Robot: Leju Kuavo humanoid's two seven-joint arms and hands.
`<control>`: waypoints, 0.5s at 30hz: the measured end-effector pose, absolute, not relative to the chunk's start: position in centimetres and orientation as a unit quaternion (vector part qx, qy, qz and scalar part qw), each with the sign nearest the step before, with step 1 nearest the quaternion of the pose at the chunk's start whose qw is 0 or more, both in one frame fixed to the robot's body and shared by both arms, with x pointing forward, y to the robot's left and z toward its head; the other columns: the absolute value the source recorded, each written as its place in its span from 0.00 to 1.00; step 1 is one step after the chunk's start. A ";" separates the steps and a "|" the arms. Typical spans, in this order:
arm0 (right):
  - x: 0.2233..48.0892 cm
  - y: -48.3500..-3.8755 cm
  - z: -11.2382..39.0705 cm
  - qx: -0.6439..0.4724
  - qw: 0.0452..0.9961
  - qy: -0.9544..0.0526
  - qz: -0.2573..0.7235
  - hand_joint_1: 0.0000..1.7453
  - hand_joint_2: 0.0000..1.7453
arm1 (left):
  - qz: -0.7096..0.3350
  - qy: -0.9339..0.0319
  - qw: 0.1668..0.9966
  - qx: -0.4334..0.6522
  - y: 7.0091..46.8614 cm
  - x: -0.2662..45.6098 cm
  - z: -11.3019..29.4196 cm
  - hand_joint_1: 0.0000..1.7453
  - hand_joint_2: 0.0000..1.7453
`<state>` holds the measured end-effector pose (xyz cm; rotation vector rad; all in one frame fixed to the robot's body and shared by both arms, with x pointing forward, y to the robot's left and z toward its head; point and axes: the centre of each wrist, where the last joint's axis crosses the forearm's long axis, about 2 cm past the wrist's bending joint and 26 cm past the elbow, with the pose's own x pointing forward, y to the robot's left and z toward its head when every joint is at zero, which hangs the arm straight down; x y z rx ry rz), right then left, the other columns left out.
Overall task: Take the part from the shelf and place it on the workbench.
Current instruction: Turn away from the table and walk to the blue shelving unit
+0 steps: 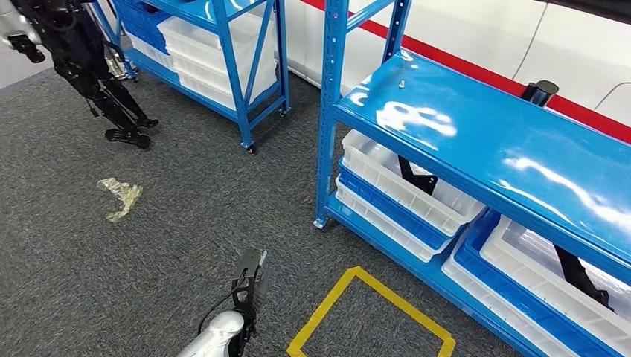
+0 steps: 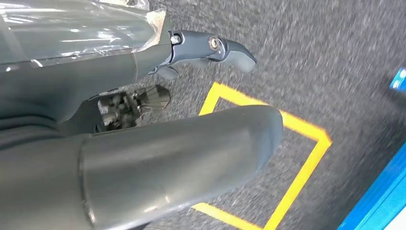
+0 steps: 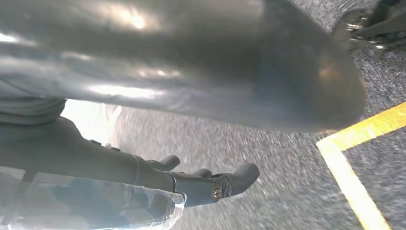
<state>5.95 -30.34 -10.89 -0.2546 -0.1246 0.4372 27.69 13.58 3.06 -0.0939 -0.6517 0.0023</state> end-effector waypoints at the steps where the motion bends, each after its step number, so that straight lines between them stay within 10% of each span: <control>1: 5.7 -30.4 -10.9 -0.126 0.966 -0.061 0.215 0.00 0.00 | 0.002 -0.320 0.946 -0.053 13.7 27.4 2.8 0.00 0.00; 15: 6.0 -30.7 -10.9 -0.126 0.966 -0.062 0.219 0.00 0.00 | 0.022 -0.260 0.965 -0.035 19.0 24.5 -2.7 0.00 0.00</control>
